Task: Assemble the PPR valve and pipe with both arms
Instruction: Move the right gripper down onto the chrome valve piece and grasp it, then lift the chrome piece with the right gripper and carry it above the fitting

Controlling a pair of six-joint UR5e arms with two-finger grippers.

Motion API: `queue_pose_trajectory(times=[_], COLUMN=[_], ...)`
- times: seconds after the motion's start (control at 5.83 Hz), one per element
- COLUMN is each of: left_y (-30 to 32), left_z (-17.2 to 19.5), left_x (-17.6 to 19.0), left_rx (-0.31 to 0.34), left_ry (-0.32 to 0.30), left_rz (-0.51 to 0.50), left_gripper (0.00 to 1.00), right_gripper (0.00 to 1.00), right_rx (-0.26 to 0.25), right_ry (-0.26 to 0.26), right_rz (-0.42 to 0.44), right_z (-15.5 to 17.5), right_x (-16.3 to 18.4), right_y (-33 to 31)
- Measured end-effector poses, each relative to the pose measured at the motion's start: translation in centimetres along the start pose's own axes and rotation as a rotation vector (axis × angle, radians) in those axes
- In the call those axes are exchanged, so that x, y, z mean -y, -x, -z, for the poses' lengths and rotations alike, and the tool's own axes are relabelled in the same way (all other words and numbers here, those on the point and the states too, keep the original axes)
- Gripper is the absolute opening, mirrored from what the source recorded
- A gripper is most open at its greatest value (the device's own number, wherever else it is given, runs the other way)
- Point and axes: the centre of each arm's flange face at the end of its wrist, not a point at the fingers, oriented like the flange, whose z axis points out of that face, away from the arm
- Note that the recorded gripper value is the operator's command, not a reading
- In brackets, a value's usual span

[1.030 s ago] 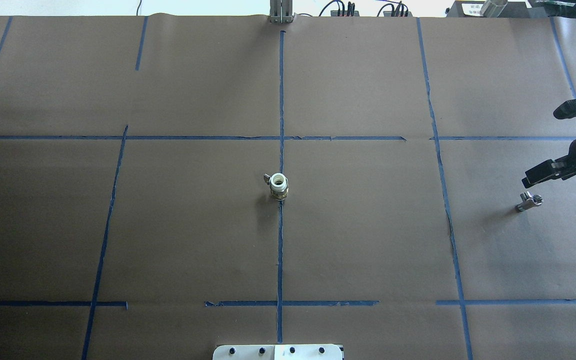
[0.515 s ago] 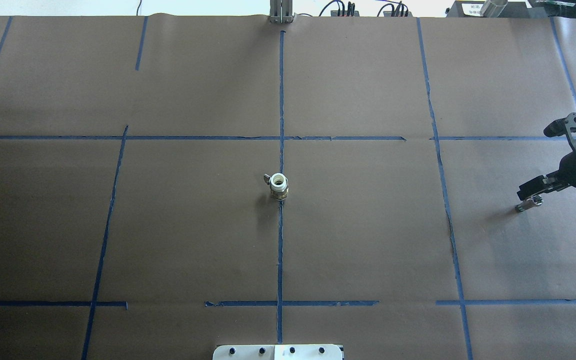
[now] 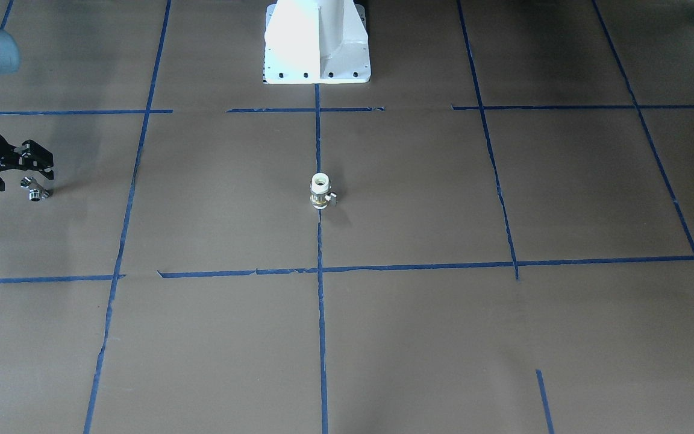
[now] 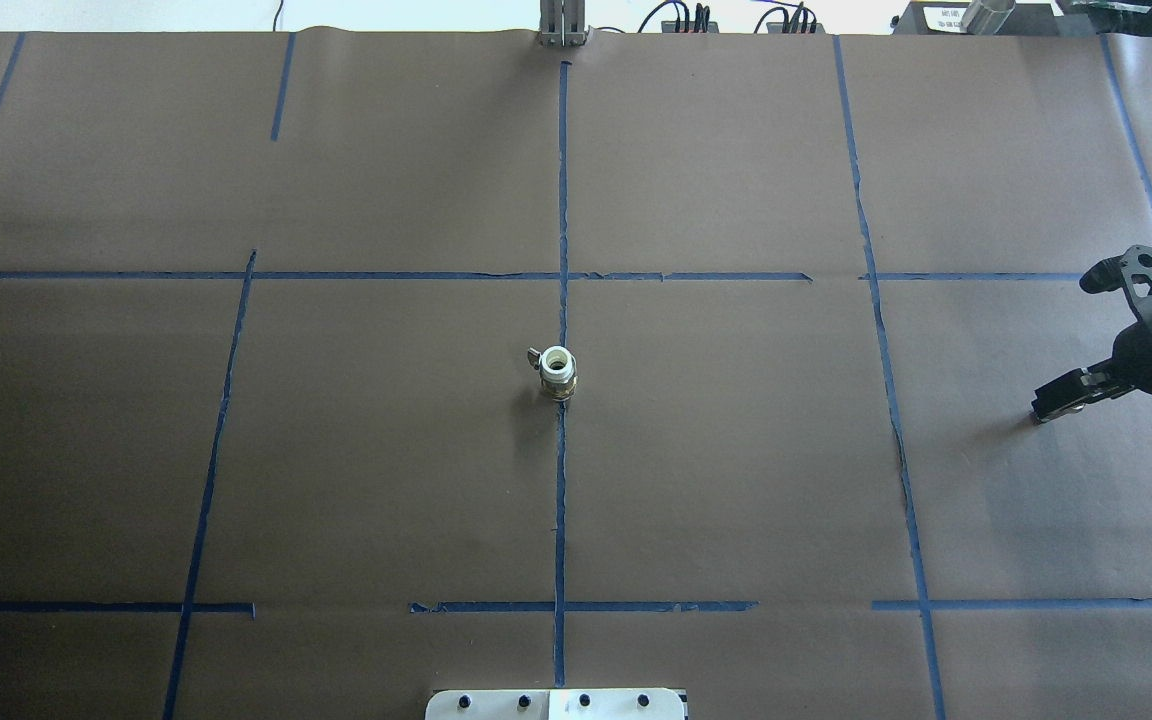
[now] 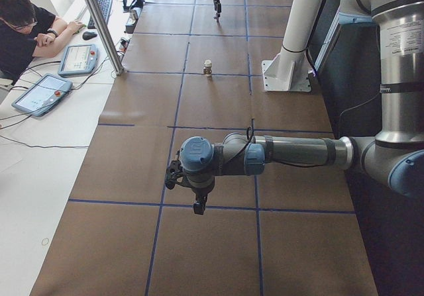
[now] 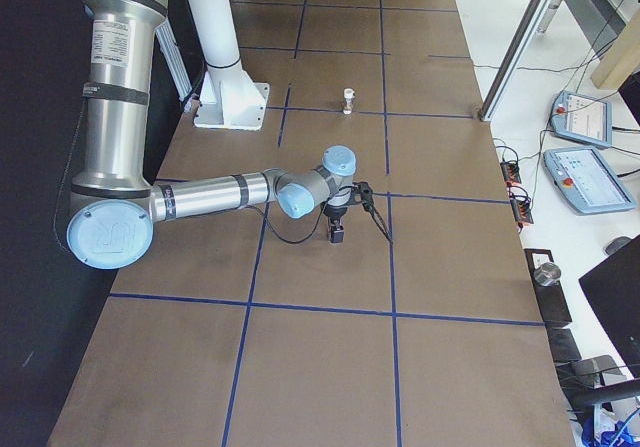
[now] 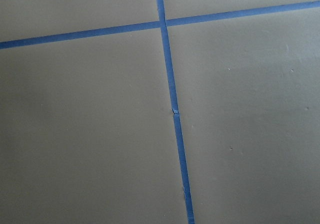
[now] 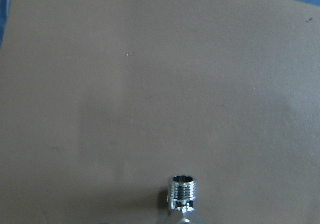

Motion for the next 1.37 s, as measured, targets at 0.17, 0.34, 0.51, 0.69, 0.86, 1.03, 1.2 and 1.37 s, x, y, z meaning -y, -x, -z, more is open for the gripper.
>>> queue_pose_trajectory(times=[0.17,0.34,0.51,0.69,0.86,1.03,1.2,1.37], left_y=[-0.09,-0.11,-0.17,-0.21,-0.23,-0.27,-0.34,-0.41], left_z=[0.07,0.09,0.14,0.18,0.19,0.23,0.29,0.34], left_x=[0.01,0.00,0.01,0.03,0.03,0.06,0.16,0.28], left_rx=[0.000,0.000,0.000,-0.001,-0.001,-0.001,0.000,0.001], left_ry=[-0.002,-0.002,-0.003,-0.004,-0.004,-0.005,-0.006,-0.007], left_rz=[-0.002,-0.002,-0.003,-0.003,-0.003,-0.003,-0.005,-0.007], left_gripper=[1.00,1.00,1.00,1.00,1.00,1.00,1.00,1.00], right_gripper=[0.99,0.98,0.76,0.11,0.00,0.00,0.00,0.00], right_rx=[-0.009,-0.020,-0.024,-0.024,-0.024,-0.022,-0.020,-0.016], right_ry=[-0.001,-0.004,-0.006,-0.009,-0.010,-0.010,-0.010,-0.012], right_rz=[0.002,0.004,0.006,0.009,0.011,0.013,0.012,0.013], right_z=[-0.18,-0.34,-0.42,-0.41,-0.39,-0.38,-0.32,-0.11], right_x=[-0.03,-0.02,0.03,0.17,0.25,0.27,0.29,0.32], right_y=[-0.04,-0.09,-0.03,0.12,0.22,0.26,0.33,0.46])
